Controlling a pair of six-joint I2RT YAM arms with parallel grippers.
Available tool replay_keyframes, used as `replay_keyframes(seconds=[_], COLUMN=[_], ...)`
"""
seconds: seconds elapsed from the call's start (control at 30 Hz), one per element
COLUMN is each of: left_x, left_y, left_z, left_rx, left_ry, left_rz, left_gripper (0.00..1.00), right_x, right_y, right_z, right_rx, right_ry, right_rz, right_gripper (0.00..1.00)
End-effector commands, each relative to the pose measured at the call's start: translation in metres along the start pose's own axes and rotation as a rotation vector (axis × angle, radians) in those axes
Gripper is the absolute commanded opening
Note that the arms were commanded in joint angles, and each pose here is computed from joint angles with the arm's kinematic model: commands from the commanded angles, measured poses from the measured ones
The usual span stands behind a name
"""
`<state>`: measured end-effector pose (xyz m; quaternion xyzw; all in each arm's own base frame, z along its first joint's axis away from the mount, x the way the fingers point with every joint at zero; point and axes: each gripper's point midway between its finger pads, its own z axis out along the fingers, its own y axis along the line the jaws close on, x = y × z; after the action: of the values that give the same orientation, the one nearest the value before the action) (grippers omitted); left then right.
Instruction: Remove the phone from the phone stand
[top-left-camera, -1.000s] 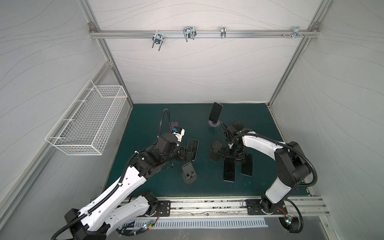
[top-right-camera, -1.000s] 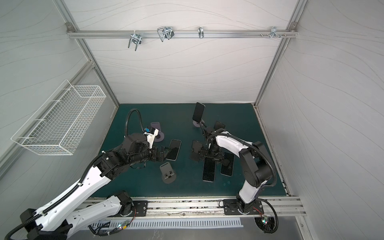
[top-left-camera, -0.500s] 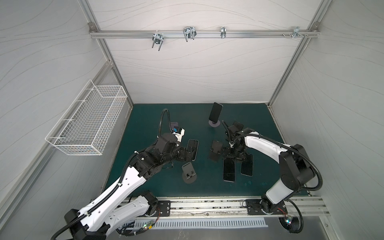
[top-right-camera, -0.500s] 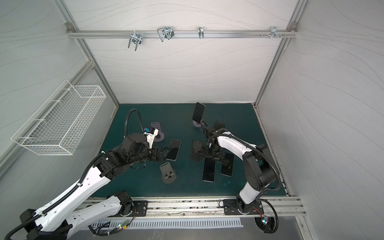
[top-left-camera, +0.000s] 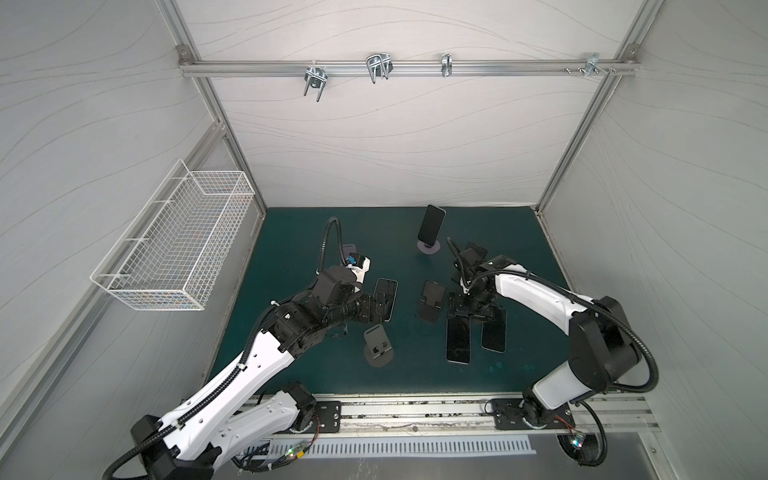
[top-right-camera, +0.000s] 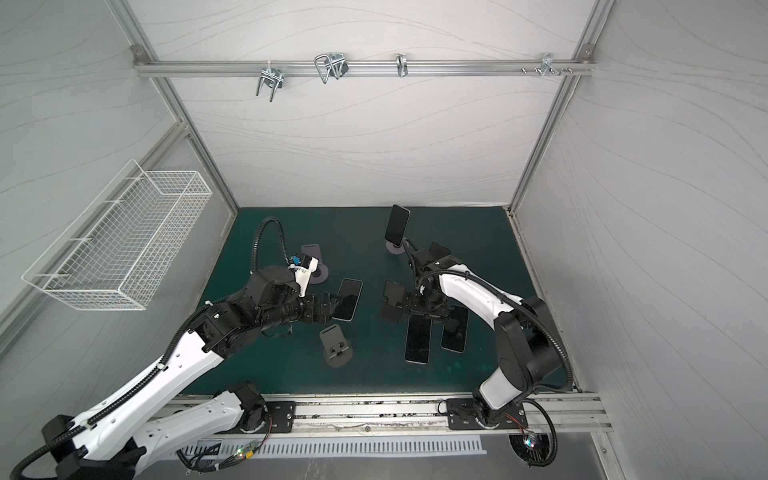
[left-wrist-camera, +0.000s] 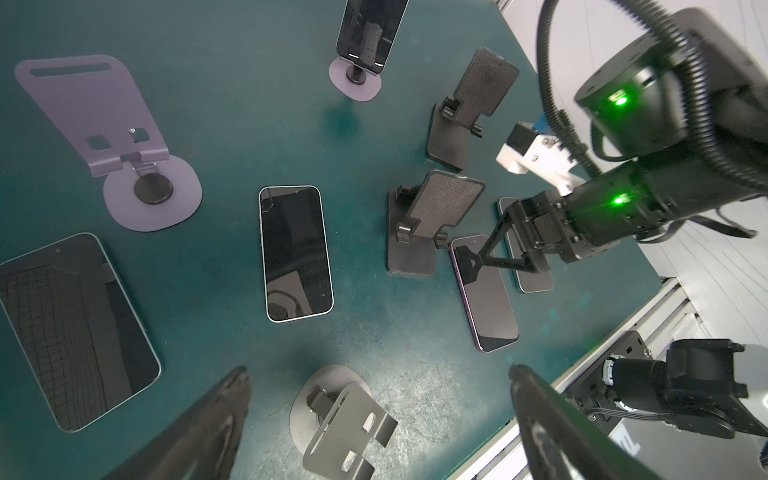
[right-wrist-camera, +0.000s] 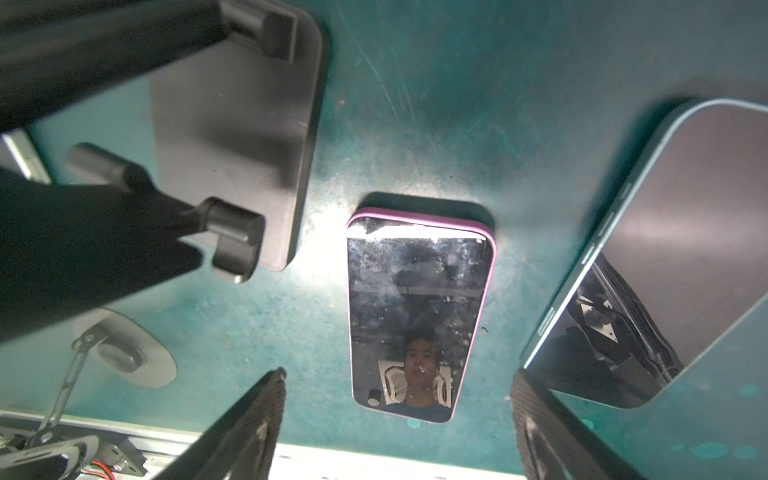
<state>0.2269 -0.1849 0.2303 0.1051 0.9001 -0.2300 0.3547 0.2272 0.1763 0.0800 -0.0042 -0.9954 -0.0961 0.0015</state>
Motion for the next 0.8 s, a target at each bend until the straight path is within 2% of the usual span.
replay_keyframes(seconds=[0.0, 0.33, 0.77], left_x=[-0.021, -0.034, -0.059], left_y=[-0.011, -0.018, -0.033], left_z=[-0.009, -0.001, 0.024], left_rx=[0.022, 0.025, 0.051], left_ry=[-0.049, -0.043, -0.064], left_rz=[-0.004, -0.006, 0.012], left_gripper=[0.98, 0.98, 0.97], right_x=[0.008, 0.014, -0.01], right_y=[-0.009, -0.023, -0.015], right_z=[-0.01, -0.029, -0.08], right_rx=[0.023, 0.029, -0.087], right_ry=[0.0, -0.032, -0.213], right_rz=[-0.013, -0.055, -0.09], right_gripper=[0.86, 0.84, 0.84])
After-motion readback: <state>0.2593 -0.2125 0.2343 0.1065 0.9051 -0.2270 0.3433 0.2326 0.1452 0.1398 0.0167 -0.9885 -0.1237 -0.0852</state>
